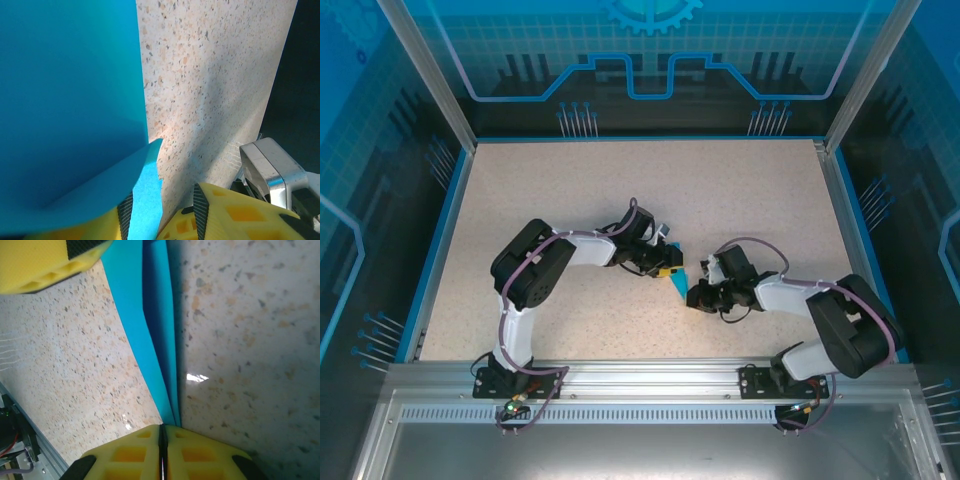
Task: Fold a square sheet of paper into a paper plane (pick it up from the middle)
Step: Fold the wing for the fifth time at the center of the table.
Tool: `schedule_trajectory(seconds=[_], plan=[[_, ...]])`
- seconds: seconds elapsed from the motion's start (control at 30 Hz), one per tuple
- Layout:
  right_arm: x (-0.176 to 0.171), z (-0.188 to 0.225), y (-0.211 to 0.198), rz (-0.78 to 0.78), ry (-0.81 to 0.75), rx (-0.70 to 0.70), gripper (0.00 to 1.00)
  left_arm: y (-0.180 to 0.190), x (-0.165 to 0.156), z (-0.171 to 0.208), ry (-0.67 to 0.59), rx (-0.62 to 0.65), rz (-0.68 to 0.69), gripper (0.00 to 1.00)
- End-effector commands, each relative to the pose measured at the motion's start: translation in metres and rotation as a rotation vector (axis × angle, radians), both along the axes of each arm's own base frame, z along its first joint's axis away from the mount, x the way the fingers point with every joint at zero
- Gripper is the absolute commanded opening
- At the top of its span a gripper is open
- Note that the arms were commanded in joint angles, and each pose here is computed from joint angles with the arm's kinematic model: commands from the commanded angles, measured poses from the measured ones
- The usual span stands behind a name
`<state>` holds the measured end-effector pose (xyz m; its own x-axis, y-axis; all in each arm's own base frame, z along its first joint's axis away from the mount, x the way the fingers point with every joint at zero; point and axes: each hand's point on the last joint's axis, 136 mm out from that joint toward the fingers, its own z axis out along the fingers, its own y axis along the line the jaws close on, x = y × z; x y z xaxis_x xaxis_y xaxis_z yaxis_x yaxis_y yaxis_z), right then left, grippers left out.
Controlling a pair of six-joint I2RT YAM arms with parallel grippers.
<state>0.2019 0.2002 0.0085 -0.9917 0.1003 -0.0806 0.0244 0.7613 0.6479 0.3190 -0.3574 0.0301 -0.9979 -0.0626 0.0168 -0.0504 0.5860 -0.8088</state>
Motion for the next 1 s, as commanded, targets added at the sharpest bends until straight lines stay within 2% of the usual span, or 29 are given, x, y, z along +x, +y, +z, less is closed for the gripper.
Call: schedule_trajectory(seconds=[0.0,0.27,0.37,0.6,0.73,0.97], plan=[[-0.037,-0.021,-0.025,0.002,0.157,-0.111,0.11,0.018,-0.004,-0.037,0.060,0.110,0.023,0.41],[0.008,0.040,0.000,-0.040,-0.048,0.032,0.12,0.017,-0.005,-0.037,0.064,0.110,0.022,0.41],[0.023,0.049,0.013,-0.057,-0.086,0.101,0.14,0.016,-0.005,-0.036,0.064,0.107,0.021,0.41],[0.047,0.042,0.030,-0.059,-0.068,0.142,0.14,0.016,-0.005,-0.033,0.063,0.104,0.018,0.41],[0.055,0.030,0.029,-0.051,-0.053,0.097,0.13,0.015,-0.005,-0.032,0.064,0.102,0.011,0.41],[0.036,-0.019,0.005,-0.066,0.071,-0.031,0.11,0.012,-0.002,-0.027,0.053,0.096,0.003,0.41]])
